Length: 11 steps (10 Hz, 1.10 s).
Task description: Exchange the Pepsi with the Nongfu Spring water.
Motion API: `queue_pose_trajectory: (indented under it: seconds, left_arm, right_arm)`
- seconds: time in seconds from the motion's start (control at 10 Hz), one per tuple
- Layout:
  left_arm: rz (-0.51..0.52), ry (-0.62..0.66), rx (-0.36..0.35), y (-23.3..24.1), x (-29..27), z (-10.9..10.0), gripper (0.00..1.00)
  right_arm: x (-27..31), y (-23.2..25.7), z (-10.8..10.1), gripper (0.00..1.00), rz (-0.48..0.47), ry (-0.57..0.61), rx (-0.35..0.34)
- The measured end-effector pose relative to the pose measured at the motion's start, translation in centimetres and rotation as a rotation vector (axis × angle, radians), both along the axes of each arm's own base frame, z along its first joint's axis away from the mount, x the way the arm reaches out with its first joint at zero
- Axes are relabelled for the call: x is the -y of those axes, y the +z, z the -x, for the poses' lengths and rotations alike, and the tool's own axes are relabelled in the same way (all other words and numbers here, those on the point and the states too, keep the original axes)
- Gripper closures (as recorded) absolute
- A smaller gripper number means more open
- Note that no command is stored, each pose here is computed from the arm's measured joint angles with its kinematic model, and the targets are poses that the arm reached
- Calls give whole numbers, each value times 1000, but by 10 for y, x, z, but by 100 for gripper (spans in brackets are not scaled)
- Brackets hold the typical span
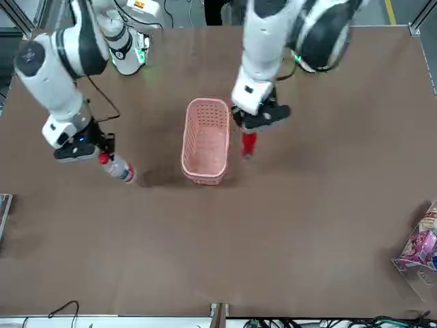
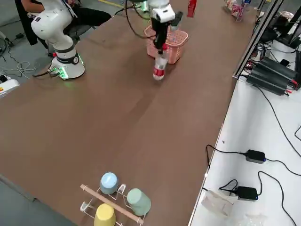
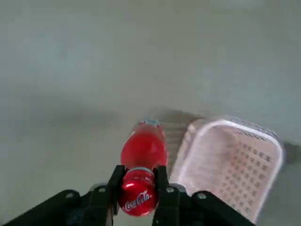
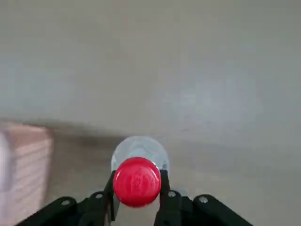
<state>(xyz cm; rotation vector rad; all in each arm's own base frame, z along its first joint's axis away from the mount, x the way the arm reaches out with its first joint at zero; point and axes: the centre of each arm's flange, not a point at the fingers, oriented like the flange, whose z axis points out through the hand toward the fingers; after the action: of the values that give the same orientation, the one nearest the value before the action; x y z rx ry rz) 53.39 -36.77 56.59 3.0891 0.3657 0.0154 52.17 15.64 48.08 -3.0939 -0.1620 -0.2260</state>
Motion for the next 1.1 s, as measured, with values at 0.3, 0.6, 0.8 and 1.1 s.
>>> queue_pose_trajectory:
  seconds: [0.3,0.6,0.8,1.1]
  left_arm:
    - [21,-13,-77,-19,-162,-58,68]
    - [3,-70,-107,-91,-247,-73,68]
    - [-40,-103,-91,-129,-245,-65,68]
    - [-119,-156,-34,-171,-246,-52,68]
  right_arm:
    - [-97,74,48,64,-18,-13,-35]
    - [-198,99,114,64,-58,-20,-20]
    - [-253,82,148,64,-59,6,10]
    - [-302,-4,137,64,-3,33,26]
